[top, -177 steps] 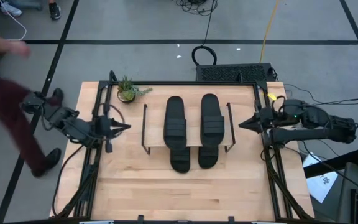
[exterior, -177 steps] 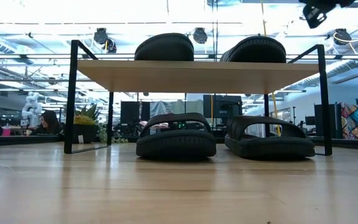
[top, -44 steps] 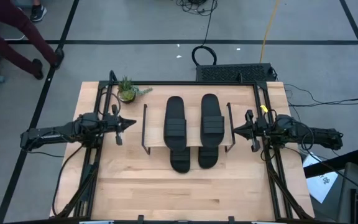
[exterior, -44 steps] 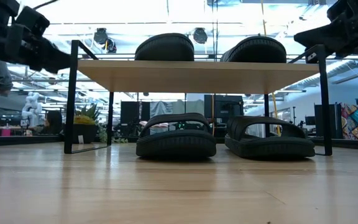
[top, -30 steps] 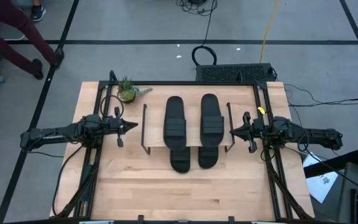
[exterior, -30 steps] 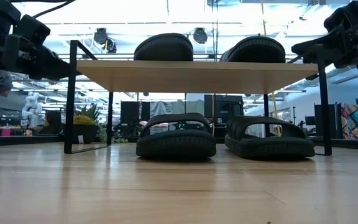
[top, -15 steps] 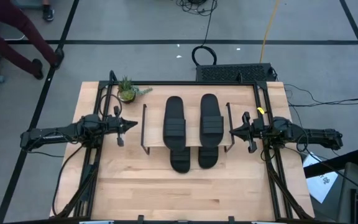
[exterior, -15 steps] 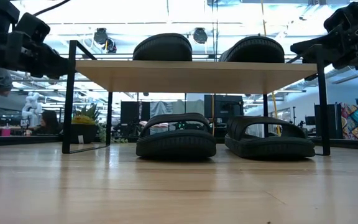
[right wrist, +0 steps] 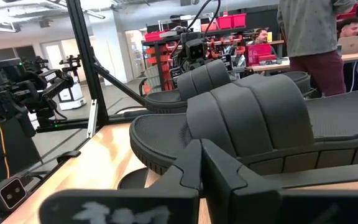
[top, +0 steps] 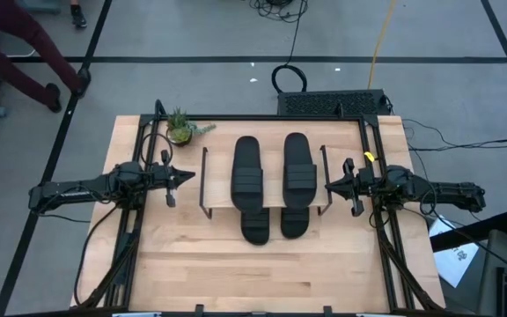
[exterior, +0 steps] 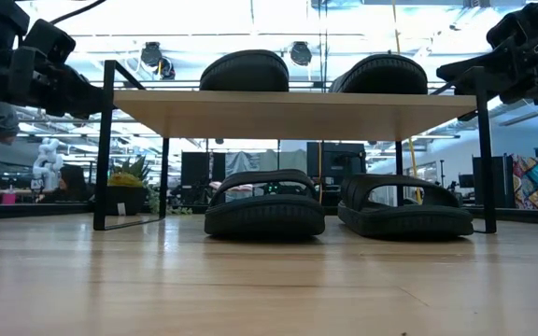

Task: Pick and place slides into the shelf
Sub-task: Return to Home Position

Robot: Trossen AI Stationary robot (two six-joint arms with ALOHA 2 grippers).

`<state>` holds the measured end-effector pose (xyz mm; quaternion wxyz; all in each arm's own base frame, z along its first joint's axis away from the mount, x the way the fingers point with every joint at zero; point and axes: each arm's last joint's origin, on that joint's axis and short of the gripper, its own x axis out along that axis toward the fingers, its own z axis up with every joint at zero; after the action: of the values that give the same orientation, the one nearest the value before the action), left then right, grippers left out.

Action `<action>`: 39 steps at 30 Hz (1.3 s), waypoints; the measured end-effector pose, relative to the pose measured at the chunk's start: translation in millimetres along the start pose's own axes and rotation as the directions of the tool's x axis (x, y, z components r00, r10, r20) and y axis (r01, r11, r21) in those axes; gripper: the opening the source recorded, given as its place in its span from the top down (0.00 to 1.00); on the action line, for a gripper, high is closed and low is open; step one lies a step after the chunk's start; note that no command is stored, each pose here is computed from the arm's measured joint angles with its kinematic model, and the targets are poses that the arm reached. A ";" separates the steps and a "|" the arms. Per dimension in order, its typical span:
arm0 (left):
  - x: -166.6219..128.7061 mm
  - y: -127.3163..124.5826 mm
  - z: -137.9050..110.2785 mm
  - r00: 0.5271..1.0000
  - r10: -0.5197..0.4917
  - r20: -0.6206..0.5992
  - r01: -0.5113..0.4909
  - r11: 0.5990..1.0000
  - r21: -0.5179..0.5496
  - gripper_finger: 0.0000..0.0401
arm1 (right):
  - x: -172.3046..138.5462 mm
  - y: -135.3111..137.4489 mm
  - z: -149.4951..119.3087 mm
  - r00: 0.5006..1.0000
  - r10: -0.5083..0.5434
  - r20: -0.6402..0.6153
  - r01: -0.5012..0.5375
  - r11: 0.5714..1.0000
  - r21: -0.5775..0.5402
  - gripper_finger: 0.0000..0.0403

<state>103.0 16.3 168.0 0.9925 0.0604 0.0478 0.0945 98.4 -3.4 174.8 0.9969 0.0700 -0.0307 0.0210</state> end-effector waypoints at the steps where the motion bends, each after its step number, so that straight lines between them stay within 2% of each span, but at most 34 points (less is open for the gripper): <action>1: 0.0 0.0 0.0 1.000 0.000 0.000 0.000 1.000 0.000 0.98 | 0.0 0.0 0.0 1.000 0.000 0.000 0.000 1.000 0.000 1.00; 5: 0.0 0.0 0.0 1.000 0.000 0.000 0.000 1.000 0.000 1.00 | 0.0 0.0 0.0 1.000 0.000 0.000 0.000 1.000 0.000 1.00; 18: 0.0 0.0 0.0 1.000 0.000 0.000 0.000 1.000 0.000 0.93 | 0.0 0.0 0.0 1.000 0.000 0.001 0.000 1.000 0.000 1.00; 31: 0.0 0.0 -0.1 1.000 0.000 -0.001 0.000 1.000 0.000 1.00 | 0.0 0.0 0.1 1.000 0.000 0.001 0.000 1.000 0.000 1.00; 39: 0.0 0.0 -0.1 1.000 0.000 -0.001 0.000 1.000 0.000 0.94 | 0.0 0.0 0.0 1.000 0.000 0.001 0.000 1.000 0.000 1.00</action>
<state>103.0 16.4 167.9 0.9925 0.0605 0.0482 0.0946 98.4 -3.4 174.8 0.9969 0.0698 -0.0311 0.0210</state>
